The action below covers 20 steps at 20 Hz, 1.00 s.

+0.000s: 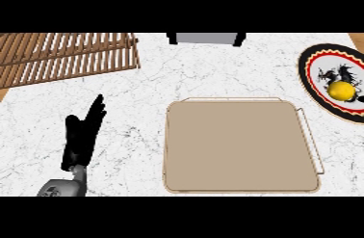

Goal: Pick the lemon from the tray and place it in the plate

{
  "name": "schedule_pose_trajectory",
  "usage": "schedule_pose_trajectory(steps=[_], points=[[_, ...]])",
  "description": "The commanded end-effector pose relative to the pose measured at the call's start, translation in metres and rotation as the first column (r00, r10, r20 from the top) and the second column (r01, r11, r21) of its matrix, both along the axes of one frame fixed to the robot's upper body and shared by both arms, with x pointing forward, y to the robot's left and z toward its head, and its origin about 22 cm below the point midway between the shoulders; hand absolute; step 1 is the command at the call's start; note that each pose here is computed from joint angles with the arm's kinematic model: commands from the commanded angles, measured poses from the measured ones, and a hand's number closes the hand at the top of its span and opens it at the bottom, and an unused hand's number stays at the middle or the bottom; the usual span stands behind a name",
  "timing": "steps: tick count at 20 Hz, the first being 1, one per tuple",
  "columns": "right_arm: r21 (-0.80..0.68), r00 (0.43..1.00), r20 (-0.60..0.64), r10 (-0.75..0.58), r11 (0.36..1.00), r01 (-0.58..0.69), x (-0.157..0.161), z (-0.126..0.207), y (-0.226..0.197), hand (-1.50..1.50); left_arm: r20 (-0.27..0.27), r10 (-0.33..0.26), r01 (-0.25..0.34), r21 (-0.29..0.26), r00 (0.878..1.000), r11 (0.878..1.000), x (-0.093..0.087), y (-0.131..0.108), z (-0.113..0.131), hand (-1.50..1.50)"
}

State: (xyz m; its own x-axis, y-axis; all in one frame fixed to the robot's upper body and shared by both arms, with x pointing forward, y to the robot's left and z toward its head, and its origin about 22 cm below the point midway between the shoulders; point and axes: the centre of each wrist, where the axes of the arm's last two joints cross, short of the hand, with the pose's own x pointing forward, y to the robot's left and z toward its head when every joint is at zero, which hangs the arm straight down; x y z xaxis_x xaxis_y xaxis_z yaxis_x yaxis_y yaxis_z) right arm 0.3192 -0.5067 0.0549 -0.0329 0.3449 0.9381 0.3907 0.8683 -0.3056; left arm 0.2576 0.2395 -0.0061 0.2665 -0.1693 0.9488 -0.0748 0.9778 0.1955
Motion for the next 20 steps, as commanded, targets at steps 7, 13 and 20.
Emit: schedule_pose_trajectory(steps=[7, 13, 20], points=[[-0.061, 0.993, -0.075, -0.092, 0.994, 0.087, -0.002, -0.017, 0.008, -1.50, 0.004, 0.000, 0.000, -0.002, 1.000, 1.000, 0.011, 0.003, 0.005, 0.00], [-0.093, 0.987, -0.081, -0.135, 0.987, 0.127, -0.010, -0.016, 0.000, -1.50, 0.012, -0.006, 0.006, 0.007, 1.000, 1.000, 0.007, -0.012, 0.003, 0.00], [-0.099, 0.983, -0.109, -0.151, 0.985, 0.140, -0.022, -0.028, -0.004, -1.50, 0.011, -0.004, 0.004, 0.002, 1.000, 1.000, 0.002, -0.002, 0.007, 0.00]])
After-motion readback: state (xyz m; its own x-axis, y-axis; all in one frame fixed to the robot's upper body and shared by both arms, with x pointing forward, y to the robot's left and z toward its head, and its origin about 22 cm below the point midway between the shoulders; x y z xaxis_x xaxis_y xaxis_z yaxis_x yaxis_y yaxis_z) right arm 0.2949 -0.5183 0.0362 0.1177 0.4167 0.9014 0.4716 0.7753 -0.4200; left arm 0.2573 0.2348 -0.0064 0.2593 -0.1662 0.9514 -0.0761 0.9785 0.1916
